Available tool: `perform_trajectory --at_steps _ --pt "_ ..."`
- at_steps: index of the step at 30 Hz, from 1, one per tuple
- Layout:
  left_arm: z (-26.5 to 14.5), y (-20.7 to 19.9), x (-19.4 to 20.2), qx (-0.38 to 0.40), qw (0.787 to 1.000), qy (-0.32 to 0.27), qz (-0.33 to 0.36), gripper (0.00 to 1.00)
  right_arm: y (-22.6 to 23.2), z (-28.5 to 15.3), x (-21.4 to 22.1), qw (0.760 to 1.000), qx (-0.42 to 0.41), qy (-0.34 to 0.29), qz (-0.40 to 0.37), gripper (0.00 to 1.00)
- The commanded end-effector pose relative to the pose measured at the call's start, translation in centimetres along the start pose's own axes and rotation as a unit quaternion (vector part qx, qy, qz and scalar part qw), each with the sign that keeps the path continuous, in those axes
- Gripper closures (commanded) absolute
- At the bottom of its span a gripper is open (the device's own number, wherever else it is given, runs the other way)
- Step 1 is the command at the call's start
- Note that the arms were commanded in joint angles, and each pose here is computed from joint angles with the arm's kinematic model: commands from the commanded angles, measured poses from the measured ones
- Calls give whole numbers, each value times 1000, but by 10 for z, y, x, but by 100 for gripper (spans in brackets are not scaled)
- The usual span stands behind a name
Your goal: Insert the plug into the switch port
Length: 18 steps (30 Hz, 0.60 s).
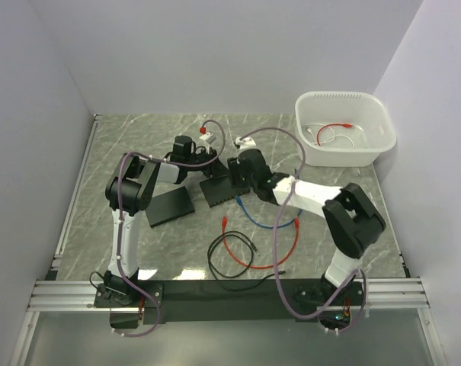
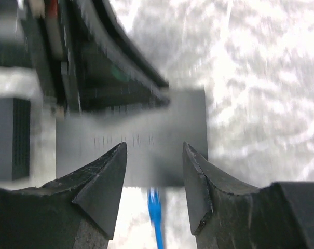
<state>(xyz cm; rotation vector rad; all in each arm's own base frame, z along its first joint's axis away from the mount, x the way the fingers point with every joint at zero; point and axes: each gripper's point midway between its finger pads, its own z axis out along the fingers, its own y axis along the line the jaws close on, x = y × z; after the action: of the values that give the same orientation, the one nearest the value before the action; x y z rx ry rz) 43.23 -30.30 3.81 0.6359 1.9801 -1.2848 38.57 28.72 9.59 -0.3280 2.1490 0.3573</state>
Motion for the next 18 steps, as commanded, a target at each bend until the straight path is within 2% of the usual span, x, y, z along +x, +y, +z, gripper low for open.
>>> perform_trajectory --at_steps 1,6,11,18 --pt "-2 6 79 -14 991 92 -95 71 11 -31 -15 999 -6 -50 11 46" --pt "-2 6 80 -15 991 93 -97 72 15 -54 5 999 -13 -48 20 48" --pt "-2 6 79 -14 991 92 -96 73 19 -48 40 999 -17 -14 26 53" --pt "-2 6 79 -12 991 93 -96 74 20 -41 64 1000 -1 12 19 57"
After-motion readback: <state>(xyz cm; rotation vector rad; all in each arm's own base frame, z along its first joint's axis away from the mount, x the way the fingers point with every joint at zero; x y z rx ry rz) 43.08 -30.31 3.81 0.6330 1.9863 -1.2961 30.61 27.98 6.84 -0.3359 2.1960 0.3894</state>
